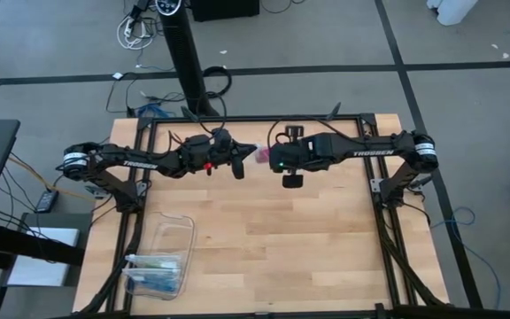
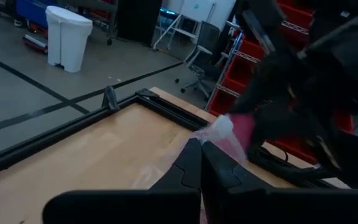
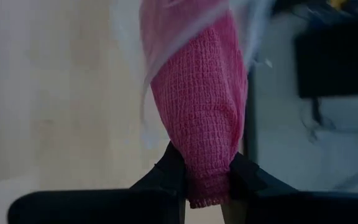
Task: Roll bandage
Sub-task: Put the rolled pink bandage into the transparent zip bag
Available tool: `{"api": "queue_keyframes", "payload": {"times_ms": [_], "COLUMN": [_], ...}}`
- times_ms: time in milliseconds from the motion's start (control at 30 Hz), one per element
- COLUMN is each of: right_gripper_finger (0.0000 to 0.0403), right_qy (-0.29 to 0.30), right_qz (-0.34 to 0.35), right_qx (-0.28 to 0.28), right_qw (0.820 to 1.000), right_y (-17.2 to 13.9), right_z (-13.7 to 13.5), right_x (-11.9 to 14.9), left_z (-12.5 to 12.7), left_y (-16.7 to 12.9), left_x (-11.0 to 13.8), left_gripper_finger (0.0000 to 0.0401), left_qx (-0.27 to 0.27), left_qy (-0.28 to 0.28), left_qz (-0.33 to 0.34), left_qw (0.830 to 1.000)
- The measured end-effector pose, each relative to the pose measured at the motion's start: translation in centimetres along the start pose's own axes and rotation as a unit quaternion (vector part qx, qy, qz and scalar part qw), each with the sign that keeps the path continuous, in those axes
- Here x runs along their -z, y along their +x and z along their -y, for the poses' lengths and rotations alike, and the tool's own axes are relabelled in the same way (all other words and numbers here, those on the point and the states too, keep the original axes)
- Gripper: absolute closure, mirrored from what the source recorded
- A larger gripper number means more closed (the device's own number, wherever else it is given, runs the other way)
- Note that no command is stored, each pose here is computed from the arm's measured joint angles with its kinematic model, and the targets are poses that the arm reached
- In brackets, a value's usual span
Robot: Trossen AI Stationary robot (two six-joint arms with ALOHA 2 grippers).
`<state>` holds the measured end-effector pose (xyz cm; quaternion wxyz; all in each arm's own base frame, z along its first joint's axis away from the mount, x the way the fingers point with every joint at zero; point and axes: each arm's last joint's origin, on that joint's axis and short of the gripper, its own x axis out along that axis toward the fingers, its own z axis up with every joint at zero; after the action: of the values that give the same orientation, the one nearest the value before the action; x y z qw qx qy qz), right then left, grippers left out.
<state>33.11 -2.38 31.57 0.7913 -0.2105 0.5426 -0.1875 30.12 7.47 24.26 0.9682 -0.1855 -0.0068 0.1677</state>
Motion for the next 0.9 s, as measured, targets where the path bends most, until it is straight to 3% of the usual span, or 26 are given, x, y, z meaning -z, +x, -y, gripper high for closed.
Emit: {"api": "queue_keyframes", "payload": {"times_ms": [233, 400, 467, 600, 900], "right_gripper_finger": [0.0344, 0.0345, 0.0345, 0.0345, 0.0345], "right_qy": [0.014, 0.089, 0.127, 0.19, 0.225], "right_qz": [0.054, 0.029, 0.014, 0.017, 0.036], "right_qx": [-0.051, -0.069, -0.083, -0.171, -0.208], "right_qw": [0.997, 0.993, 0.988, 0.967, 0.951], "right_y": [0.2, -0.2, -0.2, 0.3, 1.0], "right_z": [0.3, 0.7, 0.9, 1.3, 2.2], "right_x": [-0.9, -0.4, 0.0, 0.0, -0.2], "left_z": [0.4, 1.0, 1.1, 1.7, 3.1], "left_y": [0.0, -0.1, -0.1, -0.1, 0.6], "left_x": [0.1, 0.1, -0.2, 0.0, 2.3], "left_gripper_finger": [0.0401, 0.0401, 0.0401, 0.0401, 0.0401], "left_qx": [0.011, 0.01, 0.011, 0.016, 0.005], "left_qy": [0.001, 0.015, 0.014, 0.021, 0.044], "left_qz": [0.001, 0.013, 0.028, 0.037, 0.036], "left_qw": [1.0, 1.0, 0.999, 0.999, 0.998]}}
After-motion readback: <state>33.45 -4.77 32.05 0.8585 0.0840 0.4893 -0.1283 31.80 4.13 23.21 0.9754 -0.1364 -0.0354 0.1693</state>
